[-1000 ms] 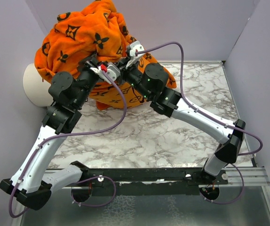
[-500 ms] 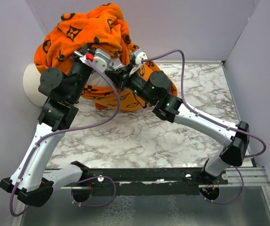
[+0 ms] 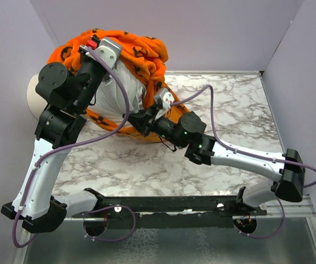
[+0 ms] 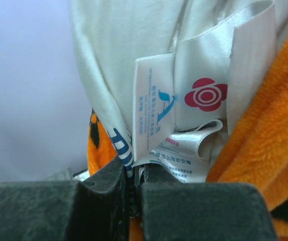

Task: Remove the pillowcase from the pillow
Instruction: Remove the pillow from the pillowcase.

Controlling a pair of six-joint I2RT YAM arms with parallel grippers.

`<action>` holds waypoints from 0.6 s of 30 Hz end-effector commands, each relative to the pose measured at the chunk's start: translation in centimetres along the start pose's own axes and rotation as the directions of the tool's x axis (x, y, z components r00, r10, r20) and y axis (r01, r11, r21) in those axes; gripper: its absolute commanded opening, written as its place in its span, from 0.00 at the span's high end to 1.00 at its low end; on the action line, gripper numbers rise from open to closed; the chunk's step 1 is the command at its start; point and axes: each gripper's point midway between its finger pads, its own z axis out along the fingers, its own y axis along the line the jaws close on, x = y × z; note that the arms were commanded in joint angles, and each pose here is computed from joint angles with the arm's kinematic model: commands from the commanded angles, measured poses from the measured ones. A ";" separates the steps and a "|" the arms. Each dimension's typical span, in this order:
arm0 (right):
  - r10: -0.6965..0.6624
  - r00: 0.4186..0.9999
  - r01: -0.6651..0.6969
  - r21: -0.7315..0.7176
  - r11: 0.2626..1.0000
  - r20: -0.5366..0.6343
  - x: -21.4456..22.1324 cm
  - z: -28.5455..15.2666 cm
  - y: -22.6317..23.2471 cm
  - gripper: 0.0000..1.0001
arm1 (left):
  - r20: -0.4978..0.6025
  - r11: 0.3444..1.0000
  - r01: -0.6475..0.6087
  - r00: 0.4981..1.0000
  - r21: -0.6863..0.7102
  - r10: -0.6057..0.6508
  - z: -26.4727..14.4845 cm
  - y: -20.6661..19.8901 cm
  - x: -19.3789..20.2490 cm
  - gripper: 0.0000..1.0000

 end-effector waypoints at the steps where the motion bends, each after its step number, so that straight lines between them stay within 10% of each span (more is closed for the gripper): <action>1: 0.041 0.917 -0.060 -0.036 0.998 -0.398 13.4 -7.0 0.9 0.99 | 0.208 0.990 0.057 0.978 -0.129 -0.029 -0.8 4.0 -6.5 0.83; 10: 0.110 0.906 -0.069 0.112 0.991 -0.410 14.7 -14.1 -1.9 0.99 | -0.023 0.999 0.050 0.998 0.002 -0.050 1.8 0.6 -1.3 0.83; 16: 0.132 0.961 -0.091 0.175 0.980 -0.241 6.2 -11.7 -2.1 0.99 | -0.281 0.974 0.147 0.955 0.172 -0.094 2.2 -5.2 6.1 0.87; 18: 0.108 0.974 -0.067 0.199 0.978 -0.201 3.1 -10.9 -2.3 0.84 | -0.311 0.966 0.181 0.943 0.182 -0.118 1.9 -6.0 6.9 0.88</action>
